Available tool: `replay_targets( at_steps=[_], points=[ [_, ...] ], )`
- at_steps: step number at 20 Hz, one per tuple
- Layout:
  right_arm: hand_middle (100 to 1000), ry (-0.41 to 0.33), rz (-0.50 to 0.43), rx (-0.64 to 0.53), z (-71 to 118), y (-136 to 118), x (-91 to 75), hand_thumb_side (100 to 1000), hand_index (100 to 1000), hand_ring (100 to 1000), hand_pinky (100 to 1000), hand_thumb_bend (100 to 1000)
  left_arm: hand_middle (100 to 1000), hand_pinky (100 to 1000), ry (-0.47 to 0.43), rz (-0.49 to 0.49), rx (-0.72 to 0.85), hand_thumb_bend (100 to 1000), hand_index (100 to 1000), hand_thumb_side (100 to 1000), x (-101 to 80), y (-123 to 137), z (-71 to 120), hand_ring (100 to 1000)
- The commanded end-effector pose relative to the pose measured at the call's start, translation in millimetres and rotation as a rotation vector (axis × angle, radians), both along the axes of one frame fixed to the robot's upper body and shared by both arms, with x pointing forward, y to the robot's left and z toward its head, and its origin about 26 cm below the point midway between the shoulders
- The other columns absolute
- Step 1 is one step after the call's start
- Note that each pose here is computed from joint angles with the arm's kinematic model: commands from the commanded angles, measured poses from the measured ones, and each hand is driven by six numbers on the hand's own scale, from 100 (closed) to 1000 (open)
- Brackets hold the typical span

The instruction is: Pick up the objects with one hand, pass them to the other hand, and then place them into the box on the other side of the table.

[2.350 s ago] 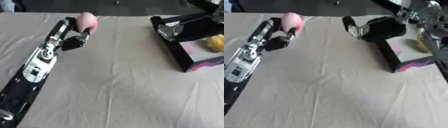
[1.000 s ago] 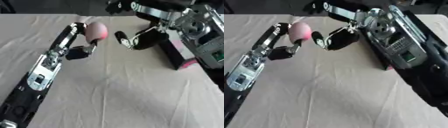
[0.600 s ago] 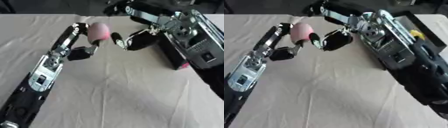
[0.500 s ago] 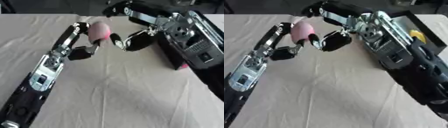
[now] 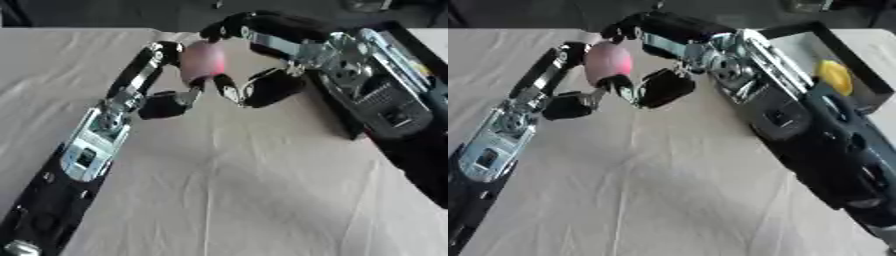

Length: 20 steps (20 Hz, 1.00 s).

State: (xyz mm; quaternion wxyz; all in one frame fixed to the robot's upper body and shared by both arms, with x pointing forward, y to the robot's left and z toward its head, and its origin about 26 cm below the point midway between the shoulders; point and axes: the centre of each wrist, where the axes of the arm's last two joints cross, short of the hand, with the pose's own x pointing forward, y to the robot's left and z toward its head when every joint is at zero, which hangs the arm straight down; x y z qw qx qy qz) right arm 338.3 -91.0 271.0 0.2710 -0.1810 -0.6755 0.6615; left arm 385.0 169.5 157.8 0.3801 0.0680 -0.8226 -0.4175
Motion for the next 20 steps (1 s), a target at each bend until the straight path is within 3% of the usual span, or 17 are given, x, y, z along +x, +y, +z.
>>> replay_targets(
  at_steps=[1,11,20],
  points=[
    [867,-0.038,-0.014,0.008,4.8,0.0,1.9,381,955,921,932,100,519,714,-0.048,-0.033,-0.003,100,460,218,-2.5,-6.4,14.3,615],
    [866,-0.106,-0.035,0.005,5.8,-0.4,1.5,375,947,918,927,100,518,714,-0.043,-0.065,0.008,100,460,213,-6.6,-10.9,14.1,615],
    [841,-0.055,-0.018,-0.022,1.6,0.2,4.7,423,941,917,932,100,518,715,-0.050,-0.080,0.015,100,459,205,-7.8,-13.8,16.0,616]
  ],
)
